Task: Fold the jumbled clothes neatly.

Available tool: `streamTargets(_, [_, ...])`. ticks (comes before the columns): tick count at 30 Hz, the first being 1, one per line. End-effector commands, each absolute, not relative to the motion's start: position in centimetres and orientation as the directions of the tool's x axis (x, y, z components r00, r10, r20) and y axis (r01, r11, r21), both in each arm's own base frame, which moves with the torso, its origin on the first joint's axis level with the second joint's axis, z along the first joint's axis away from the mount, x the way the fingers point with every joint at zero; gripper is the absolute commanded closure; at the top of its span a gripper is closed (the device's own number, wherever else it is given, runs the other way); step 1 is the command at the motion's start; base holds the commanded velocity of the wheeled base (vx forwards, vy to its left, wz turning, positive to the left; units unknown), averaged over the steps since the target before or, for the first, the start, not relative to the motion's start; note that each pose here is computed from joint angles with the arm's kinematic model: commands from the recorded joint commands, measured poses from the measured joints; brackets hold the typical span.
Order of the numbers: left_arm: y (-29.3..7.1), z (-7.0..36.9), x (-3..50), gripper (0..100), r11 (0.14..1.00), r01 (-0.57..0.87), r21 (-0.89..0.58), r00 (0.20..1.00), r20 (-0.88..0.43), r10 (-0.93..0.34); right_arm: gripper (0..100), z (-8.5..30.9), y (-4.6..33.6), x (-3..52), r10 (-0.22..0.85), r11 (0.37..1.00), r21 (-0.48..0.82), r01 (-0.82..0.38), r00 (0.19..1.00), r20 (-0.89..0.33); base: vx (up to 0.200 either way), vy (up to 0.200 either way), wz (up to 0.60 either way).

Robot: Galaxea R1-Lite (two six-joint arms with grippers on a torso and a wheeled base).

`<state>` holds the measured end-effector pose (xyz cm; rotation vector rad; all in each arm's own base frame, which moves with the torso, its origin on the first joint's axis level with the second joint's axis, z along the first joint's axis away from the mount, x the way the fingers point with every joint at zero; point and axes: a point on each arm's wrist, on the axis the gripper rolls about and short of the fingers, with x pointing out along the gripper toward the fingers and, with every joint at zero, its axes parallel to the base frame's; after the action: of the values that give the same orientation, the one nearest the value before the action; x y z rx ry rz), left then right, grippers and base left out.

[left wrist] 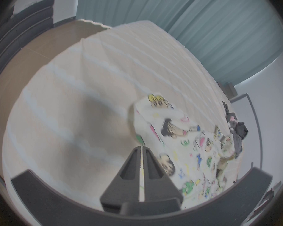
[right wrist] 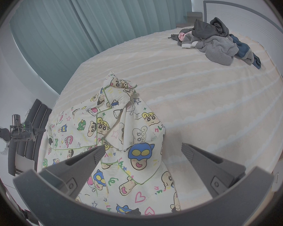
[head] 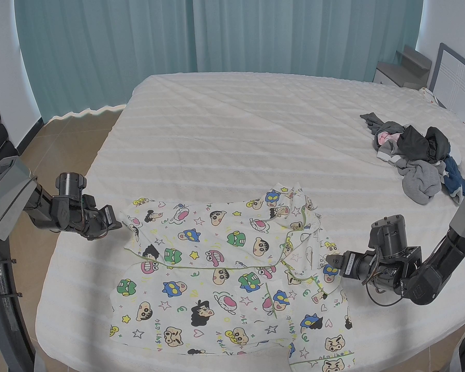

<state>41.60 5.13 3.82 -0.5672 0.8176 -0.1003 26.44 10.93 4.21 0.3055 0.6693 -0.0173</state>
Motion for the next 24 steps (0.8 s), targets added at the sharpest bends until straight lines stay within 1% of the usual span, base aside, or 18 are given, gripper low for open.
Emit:
streamTargets(1, [5.7,6.0,38.7,100,0.835,-0.113,-0.538,0.706,-0.635,-0.314,0,4.1,11.0,26.2,0.082,0.957,0.269,0.112,0.782,-0.618,0.0,0.0,0.0])
streamTargets(5, [5.5,5.2,37.5,100,0.832,-0.076,-0.55,0.714,-0.612,-0.34,0,4.1,11.1,26.2,0.084,0.956,0.271,0.111,0.783,-0.617,0.0,0.0,0.0])
streamTargets(6, [5.5,5.0,37.4,0,0.833,-0.073,-0.549,0.716,-0.61,-0.339,0,4.1,11.1,26.2,0.084,0.956,0.27,0.111,0.782,-0.618,0.0,0.0,0.0])
streamTargets(10, [5.0,3.7,36.9,0,0.841,-0.05,-0.539,0.709,-0.613,-0.35,0,4.1,11.2,26.2,0.085,0.957,0.268,0.108,0.782,-0.618,0.0,0.0,0.0])
streamTargets(18, [2.9,0.0,37.5,0,0.864,0.006,-0.503,0.63,-0.669,-0.394,0,4.1,11.1,26.2,0.085,0.957,0.27,0.109,0.783,-0.617,0.0,0.0,0.0])
streamTargets(24, [1.8,-1.0,38.8,0,0.862,0.046,-0.505,0.642,-0.646,-0.413,0,4.2,11.2,26.3,0.09,0.954,0.282,0.102,0.798,-0.595,0.0,0.0,0.0])
